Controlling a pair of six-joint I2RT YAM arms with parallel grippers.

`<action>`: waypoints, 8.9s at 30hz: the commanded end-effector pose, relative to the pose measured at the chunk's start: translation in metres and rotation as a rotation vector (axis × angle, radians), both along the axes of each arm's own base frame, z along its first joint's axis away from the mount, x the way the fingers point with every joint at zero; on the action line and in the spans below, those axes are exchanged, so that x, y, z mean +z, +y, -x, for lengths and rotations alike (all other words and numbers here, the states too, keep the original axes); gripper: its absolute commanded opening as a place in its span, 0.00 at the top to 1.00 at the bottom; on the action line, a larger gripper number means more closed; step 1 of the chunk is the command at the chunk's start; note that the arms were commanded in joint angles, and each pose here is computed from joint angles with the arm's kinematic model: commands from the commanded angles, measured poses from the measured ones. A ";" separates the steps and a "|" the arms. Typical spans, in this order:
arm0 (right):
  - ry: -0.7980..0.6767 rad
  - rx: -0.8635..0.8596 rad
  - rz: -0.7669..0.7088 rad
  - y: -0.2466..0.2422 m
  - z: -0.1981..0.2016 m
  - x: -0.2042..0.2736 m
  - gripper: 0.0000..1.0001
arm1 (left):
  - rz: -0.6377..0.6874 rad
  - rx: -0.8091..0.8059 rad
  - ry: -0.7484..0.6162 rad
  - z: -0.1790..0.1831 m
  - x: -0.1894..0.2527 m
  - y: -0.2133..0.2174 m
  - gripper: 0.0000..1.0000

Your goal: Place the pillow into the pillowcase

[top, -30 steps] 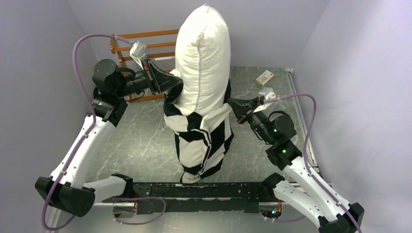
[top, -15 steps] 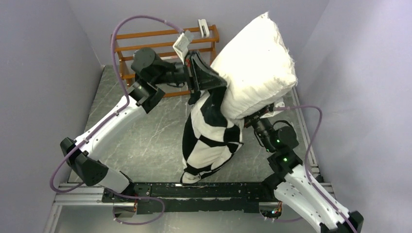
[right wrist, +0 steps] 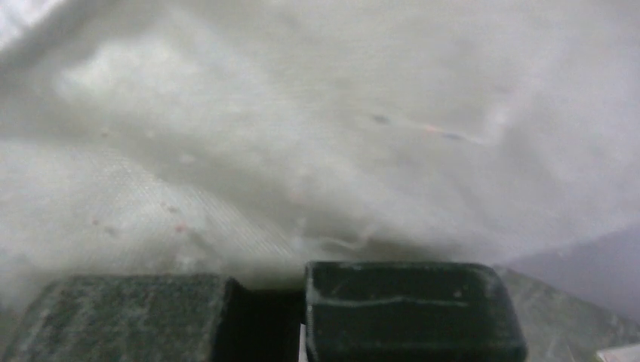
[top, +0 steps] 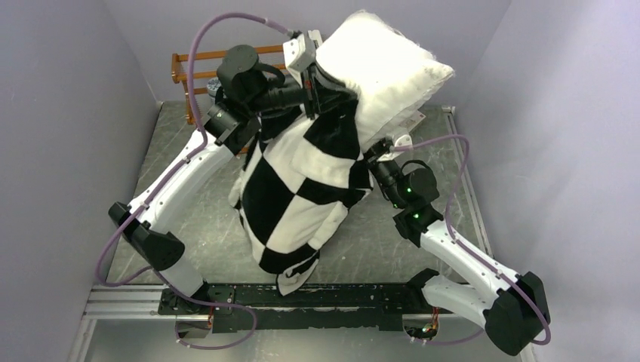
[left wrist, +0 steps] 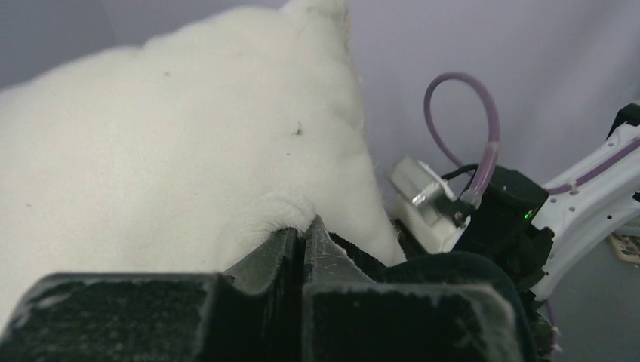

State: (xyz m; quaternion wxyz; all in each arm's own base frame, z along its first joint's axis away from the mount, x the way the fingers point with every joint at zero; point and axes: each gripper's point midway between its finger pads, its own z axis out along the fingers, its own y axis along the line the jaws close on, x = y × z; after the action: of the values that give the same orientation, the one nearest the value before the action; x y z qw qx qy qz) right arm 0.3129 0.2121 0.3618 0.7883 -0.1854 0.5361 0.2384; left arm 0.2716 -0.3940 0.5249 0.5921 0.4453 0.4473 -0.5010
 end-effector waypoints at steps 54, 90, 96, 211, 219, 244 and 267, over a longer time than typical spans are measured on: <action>-0.276 -0.123 0.100 -0.032 0.030 0.095 1.00 | 0.540 0.371 1.096 -0.082 -0.015 0.098 0.95; 0.691 -0.363 0.066 -0.045 -0.020 0.035 0.54 | 0.276 0.375 0.633 -0.041 -0.099 0.157 0.95; 0.704 -0.405 0.127 -0.051 -0.022 0.027 0.57 | 0.277 0.373 0.648 -0.045 -0.102 0.155 0.95; 0.511 0.283 -0.503 0.008 0.015 0.250 1.00 | 0.248 0.054 1.178 -0.040 0.022 0.043 0.95; 0.629 0.471 -0.514 0.034 0.057 0.212 1.00 | 0.313 0.101 1.117 -0.031 0.057 0.031 0.95; 0.827 0.435 -0.403 0.053 0.026 0.117 1.00 | 0.187 0.492 1.146 -0.070 -0.048 0.122 0.95; 1.172 0.163 -0.493 0.001 -0.038 -0.091 1.00 | -0.152 0.297 0.953 -0.091 -0.099 0.060 0.51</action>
State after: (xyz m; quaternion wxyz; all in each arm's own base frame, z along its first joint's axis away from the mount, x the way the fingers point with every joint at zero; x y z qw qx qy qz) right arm 0.3324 0.2303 0.2755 0.3408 0.0950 0.8006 0.4837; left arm 0.3756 -0.3288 0.3924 0.3386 0.0703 0.7999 -0.4904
